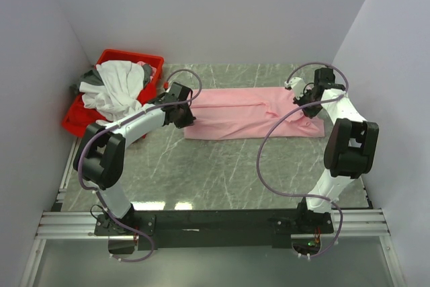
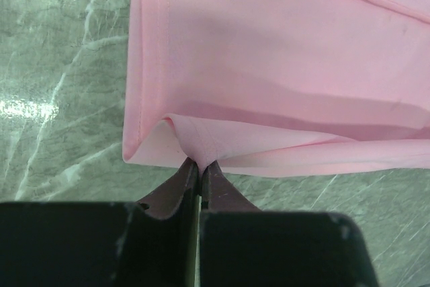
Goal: Fold and stack the t-shirts
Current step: Fold the tshirt
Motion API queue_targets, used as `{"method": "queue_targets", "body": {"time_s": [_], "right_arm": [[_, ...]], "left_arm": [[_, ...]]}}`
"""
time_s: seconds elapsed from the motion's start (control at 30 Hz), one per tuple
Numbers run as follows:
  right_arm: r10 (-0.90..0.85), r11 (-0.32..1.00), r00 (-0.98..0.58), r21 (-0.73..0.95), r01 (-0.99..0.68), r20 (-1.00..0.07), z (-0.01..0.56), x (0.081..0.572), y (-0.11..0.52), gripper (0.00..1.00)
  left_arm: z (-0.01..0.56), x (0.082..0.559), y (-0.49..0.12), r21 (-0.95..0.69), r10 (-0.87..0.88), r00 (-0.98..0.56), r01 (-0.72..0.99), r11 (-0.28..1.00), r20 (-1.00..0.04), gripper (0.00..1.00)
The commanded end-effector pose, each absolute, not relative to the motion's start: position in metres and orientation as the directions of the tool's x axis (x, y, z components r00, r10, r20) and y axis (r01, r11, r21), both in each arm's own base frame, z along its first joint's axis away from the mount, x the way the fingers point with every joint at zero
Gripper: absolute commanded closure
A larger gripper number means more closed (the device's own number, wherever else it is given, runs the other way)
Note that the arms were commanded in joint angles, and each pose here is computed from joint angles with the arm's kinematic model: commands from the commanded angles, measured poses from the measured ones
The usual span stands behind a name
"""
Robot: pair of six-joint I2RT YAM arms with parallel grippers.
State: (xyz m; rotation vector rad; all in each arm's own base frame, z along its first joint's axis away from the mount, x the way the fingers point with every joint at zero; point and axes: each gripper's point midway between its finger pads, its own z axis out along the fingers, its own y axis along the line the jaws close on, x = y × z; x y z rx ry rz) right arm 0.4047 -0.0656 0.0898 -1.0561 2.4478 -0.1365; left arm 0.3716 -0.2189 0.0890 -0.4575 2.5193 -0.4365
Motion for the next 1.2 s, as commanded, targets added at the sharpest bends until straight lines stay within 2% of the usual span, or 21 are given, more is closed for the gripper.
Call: {"method": "queue_targets", "body": {"time_s": [0.0,0.5,0.6,0.73,0.83,1.0,1.1,1.17], "right_arm": [[-0.713,0.697,-0.570,-0.318,-0.643,-0.410,0.104,0.425,-0.065,1.00],[-0.723,0.685,-0.557,-0.323,-0.653,-0.409,0.104,0.441,-0.052,1.00],[-0.726,0.682,-0.555,-0.324,-0.656,-0.406,0.103,0.445,-0.049,1.00],[-0.723,0.686,-0.560,-0.324,-0.652,-0.405,0.101,0.450,-0.048,1.00],[-0.718,0.692,-0.566,-0.324,-0.645,-0.405,0.101,0.454,-0.049,1.00],[-0.702,0.709,-0.576,-0.331,-0.623,-0.420,0.104,0.464,-0.049,1.00],[-0.691,0.719,-0.584,-0.323,-0.616,-0.426,0.103,0.469,-0.048,1.00],[-0.693,0.717,-0.581,-0.321,-0.619,-0.427,0.102,0.471,-0.046,1.00]], "left_arm": [[0.095,0.381,-0.214,-0.383,-0.411,-0.778,-0.237,0.893,-0.476,0.98],[0.079,0.397,-0.205,-0.344,-0.412,-0.764,-0.263,0.901,-0.497,0.96],[0.086,0.403,-0.204,-0.360,-0.416,-0.749,-0.250,0.899,-0.516,0.88],[0.104,0.411,-0.200,-0.389,-0.425,-0.717,-0.229,0.892,-0.552,0.67],[0.117,0.418,-0.190,-0.402,-0.443,-0.686,-0.233,0.886,-0.578,0.57],[0.149,0.422,-0.171,-0.438,-0.468,-0.607,-0.210,0.874,-0.642,0.56],[0.181,0.413,-0.171,-0.458,-0.416,-0.554,-0.069,0.886,-0.721,0.55],[0.201,0.404,-0.164,-0.456,-0.405,-0.504,-0.024,0.890,-0.763,0.49]]}}
